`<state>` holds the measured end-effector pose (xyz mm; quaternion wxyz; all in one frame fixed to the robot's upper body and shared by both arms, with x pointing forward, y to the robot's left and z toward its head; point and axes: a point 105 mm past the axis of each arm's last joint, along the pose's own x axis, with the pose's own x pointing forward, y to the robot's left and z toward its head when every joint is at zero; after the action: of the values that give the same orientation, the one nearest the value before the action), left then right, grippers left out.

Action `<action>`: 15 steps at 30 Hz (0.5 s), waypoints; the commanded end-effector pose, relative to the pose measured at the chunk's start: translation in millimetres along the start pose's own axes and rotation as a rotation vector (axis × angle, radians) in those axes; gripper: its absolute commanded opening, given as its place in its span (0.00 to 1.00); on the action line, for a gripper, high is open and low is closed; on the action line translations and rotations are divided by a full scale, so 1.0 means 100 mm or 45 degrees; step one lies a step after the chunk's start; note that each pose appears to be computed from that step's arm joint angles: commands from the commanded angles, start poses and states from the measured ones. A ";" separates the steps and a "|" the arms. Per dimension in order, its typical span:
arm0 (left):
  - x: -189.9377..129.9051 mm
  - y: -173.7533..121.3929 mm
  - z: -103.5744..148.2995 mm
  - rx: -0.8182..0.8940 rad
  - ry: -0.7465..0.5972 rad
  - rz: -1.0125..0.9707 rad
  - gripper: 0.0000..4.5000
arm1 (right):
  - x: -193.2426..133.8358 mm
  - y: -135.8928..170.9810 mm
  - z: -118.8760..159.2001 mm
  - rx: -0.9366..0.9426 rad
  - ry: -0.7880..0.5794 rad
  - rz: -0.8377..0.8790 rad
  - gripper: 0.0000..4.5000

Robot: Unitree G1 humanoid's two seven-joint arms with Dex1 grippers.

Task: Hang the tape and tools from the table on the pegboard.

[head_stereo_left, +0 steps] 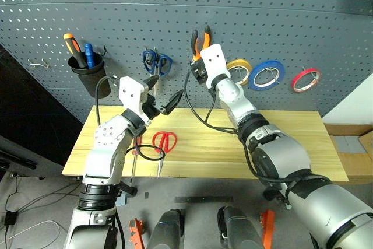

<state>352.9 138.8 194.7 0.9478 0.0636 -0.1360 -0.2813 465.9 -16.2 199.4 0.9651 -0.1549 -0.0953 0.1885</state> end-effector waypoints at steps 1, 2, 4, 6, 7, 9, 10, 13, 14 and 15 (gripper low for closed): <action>0.03 0.00 0.05 -0.004 -0.009 0.031 1.00 | -0.03 -0.15 0.00 -0.034 0.049 0.034 0.99; 0.02 0.00 0.03 -0.012 0.011 0.045 1.00 | -0.06 -0.14 -0.04 -0.042 0.076 0.067 0.99; 0.01 0.01 -0.02 -0.031 0.039 0.064 1.00 | -0.11 -0.12 -0.09 -0.057 0.118 0.119 0.99; -0.05 0.00 -0.15 -0.070 0.131 0.093 1.00 | -0.25 -0.03 -0.12 -0.065 0.161 0.236 0.99; -0.12 -0.01 -0.29 -0.088 0.227 0.111 1.00 | -0.38 0.08 -0.11 -0.038 0.178 0.339 0.99; -0.26 -0.03 -0.53 -0.120 0.408 0.144 1.00 | -0.62 0.27 -0.07 0.027 0.211 0.508 0.99; -0.30 -0.03 -0.58 -0.130 0.458 0.156 1.00 | -0.70 0.31 -0.05 0.048 0.223 0.548 0.99; -0.57 -0.06 -0.93 -0.231 0.725 0.228 1.00 | -1.09 0.55 0.07 0.165 0.262 0.789 0.99; -0.67 -0.08 -1.04 -0.267 0.816 0.244 1.00 | -1.24 0.63 0.07 0.177 0.291 0.885 0.99; -0.72 -0.09 -1.10 -0.289 0.870 0.252 1.00 | -1.34 0.67 0.07 0.180 0.315 0.941 0.99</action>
<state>327.2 173.8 70.4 0.9645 0.0295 0.1996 -0.1706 344.3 -18.8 156.5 0.8723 -0.1391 0.1004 0.4579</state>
